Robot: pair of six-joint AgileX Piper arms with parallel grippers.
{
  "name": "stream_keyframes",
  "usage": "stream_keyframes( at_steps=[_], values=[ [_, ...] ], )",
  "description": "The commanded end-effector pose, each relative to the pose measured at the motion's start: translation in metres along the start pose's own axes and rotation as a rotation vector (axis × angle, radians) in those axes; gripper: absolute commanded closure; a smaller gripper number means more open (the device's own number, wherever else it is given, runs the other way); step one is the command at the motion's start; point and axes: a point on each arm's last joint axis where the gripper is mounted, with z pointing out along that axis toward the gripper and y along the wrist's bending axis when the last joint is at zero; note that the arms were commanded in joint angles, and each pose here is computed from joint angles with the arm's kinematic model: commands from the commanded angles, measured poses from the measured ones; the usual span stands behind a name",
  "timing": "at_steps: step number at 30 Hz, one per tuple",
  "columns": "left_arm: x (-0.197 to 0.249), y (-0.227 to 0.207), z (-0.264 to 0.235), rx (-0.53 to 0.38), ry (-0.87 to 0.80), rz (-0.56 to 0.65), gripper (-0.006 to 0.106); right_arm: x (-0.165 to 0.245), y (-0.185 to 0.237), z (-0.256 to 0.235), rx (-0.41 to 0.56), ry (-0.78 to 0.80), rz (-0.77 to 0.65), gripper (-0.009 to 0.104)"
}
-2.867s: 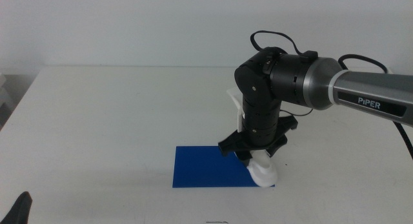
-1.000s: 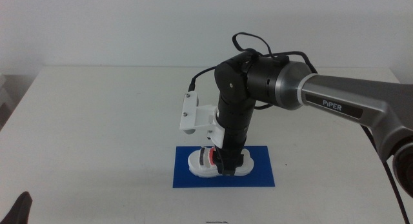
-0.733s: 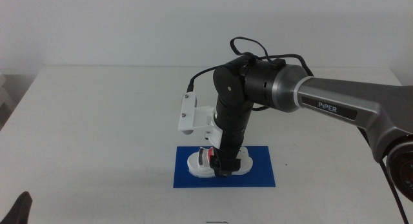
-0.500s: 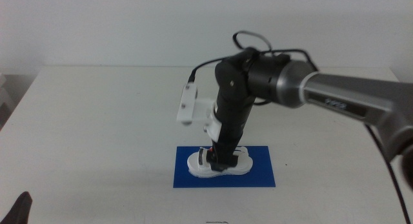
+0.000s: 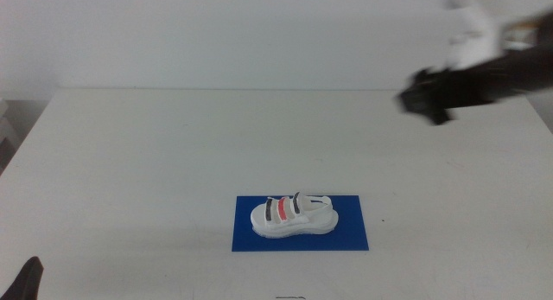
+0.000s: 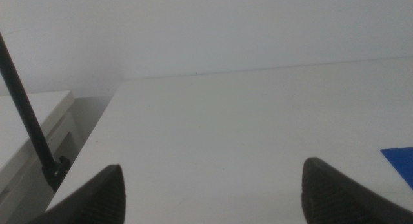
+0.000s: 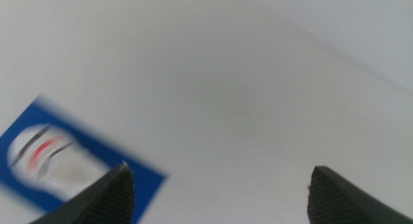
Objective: Use one arm to grab the shoe from the table and place it on the mat.
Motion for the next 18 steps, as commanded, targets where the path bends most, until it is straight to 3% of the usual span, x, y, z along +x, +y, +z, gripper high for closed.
stream_keyframes(
  at_steps=[1, 7, 13, 18],
  values=[
    [-0.01, 0.0, -0.002, -0.001, -0.105, -0.024, 0.007, 0.006, -0.019, -0.051, 0.106, -0.248, 0.099, 0.022],
    [-0.01, 0.0, -0.002, -0.001, -0.105, -0.024, 0.007, 0.073, -0.034, -0.087, 0.263, -0.391, 0.203, 0.024],
    [-0.01, 0.0, -0.002, -0.001, -0.105, -0.024, 0.007, 0.119, -0.017, -0.103, 0.31, -0.492, 0.184, 0.023],
    [-0.01, 0.0, -0.002, -0.001, -0.105, -0.024, 0.007, 0.147, -0.006, -0.105, 0.316, -0.543, 0.191, 0.015]
  ],
)
